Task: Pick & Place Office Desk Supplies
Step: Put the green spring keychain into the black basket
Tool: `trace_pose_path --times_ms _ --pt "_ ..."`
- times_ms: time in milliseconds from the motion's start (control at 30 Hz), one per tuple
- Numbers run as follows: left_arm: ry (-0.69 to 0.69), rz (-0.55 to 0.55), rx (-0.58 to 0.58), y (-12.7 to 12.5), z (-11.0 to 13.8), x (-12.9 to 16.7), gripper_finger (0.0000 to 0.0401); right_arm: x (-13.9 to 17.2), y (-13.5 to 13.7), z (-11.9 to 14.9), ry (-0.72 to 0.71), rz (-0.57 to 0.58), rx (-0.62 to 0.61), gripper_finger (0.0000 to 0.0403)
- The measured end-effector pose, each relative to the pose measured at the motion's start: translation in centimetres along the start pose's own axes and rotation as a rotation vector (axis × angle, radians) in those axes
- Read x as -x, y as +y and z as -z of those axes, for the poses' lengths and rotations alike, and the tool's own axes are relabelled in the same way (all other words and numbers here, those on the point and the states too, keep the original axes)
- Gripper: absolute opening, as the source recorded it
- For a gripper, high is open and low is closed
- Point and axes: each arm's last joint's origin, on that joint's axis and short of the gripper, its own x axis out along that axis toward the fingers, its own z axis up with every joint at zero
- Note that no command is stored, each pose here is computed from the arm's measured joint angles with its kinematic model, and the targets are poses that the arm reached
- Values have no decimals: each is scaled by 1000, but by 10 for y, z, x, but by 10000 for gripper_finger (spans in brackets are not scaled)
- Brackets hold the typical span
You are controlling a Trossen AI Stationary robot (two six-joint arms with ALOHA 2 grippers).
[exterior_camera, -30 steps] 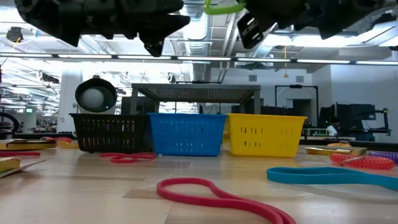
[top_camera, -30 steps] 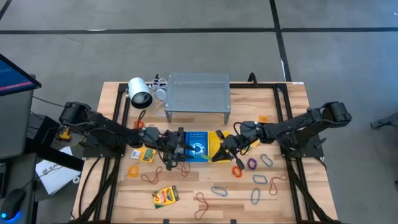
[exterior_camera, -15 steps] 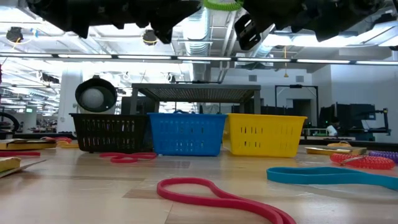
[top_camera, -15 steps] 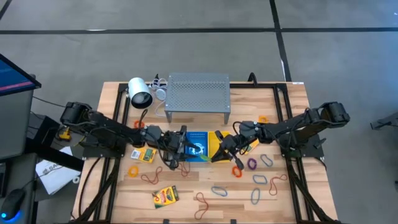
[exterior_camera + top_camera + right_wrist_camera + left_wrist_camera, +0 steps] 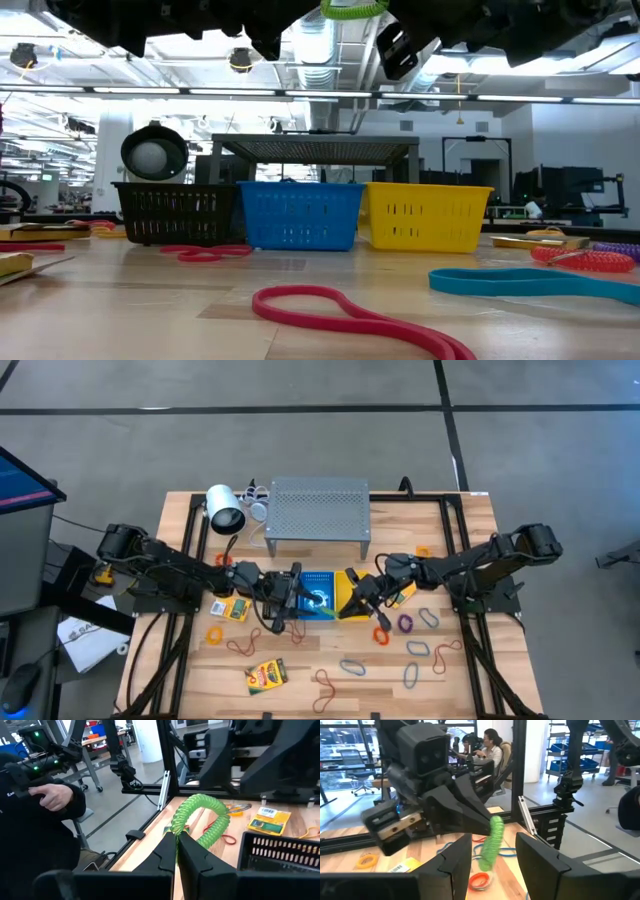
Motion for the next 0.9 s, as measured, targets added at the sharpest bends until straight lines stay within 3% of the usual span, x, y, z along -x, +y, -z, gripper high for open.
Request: trace_pose_path --times_ms 300,600,900 --pt "-6 0 -2 0 -1 0 150 -9 -10 -4 -1 13 -3 1" --pt "62 3 11 0 6 0 150 -34 -22 -10 17 -107 -7 1" --pt "84 2 36 0 8 0 150 -29 -23 -16 25 -102 -9 1"
